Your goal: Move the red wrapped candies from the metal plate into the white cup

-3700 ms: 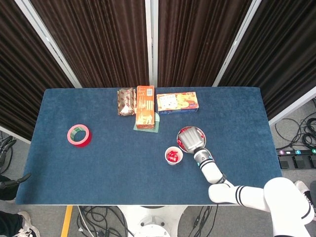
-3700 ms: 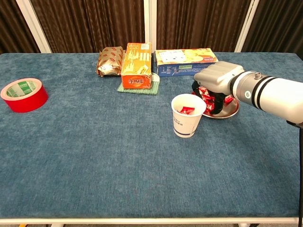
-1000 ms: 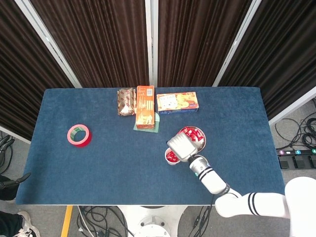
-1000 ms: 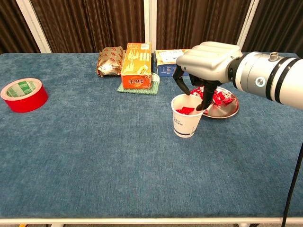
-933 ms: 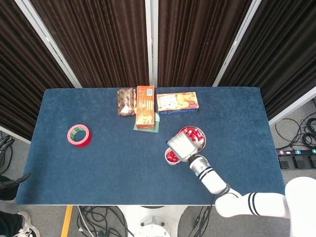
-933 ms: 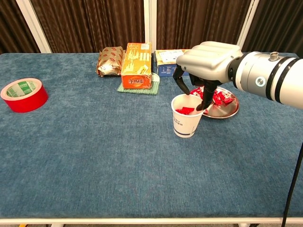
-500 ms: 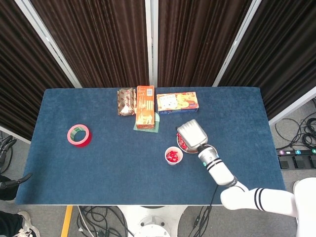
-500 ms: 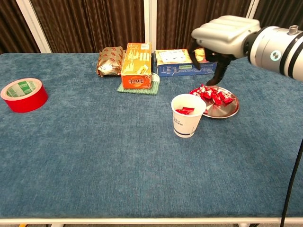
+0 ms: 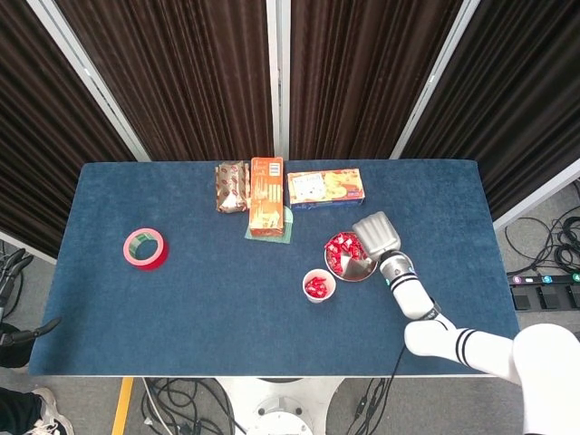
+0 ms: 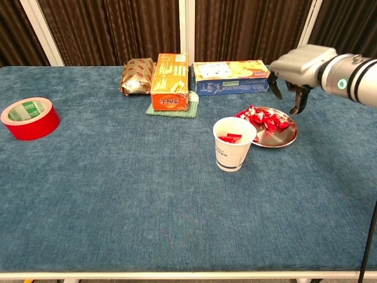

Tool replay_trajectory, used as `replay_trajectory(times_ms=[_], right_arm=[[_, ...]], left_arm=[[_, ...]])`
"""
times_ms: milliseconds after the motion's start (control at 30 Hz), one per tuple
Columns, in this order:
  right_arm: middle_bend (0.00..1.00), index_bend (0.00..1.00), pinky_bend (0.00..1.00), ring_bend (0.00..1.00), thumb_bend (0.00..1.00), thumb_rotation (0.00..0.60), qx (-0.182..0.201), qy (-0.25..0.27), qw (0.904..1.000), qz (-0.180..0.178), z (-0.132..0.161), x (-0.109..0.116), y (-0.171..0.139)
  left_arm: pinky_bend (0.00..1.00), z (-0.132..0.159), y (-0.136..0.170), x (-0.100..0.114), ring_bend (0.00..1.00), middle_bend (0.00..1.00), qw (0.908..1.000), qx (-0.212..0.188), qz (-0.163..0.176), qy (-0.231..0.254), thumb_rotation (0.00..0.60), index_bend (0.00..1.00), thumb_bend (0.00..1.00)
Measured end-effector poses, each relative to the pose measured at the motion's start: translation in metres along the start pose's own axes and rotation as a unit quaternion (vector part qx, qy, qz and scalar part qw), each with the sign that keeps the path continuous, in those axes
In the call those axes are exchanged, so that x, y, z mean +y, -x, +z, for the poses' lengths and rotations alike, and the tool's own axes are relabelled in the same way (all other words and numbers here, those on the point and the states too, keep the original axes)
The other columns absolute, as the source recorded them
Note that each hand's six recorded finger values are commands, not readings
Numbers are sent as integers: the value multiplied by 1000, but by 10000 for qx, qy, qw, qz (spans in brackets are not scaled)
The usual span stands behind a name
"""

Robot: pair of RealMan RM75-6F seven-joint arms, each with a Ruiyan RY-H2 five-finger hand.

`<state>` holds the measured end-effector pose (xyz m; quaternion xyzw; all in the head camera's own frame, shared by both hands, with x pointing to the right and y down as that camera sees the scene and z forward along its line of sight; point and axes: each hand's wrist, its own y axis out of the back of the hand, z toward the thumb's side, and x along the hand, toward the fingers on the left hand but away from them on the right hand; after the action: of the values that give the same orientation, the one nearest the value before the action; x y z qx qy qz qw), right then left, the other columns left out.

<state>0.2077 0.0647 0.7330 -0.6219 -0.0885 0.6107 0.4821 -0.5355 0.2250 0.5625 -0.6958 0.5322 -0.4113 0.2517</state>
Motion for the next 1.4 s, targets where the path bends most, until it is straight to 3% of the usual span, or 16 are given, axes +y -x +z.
replay_trajectory(times_ms=[800,1400], right_arm=[[1000,487,1000,1000,109,600,199,-62,9990,394,33,-29,22],[1000,476,1000,1000,120,600,328,18,9991,269,44,-22,19]], left_arm=[[110,-9,0,-1,34,75,10000,98,1,-18,599,126,128],[110,-10,0,-1,34,75,9999,104,3,1,600,126,128]])
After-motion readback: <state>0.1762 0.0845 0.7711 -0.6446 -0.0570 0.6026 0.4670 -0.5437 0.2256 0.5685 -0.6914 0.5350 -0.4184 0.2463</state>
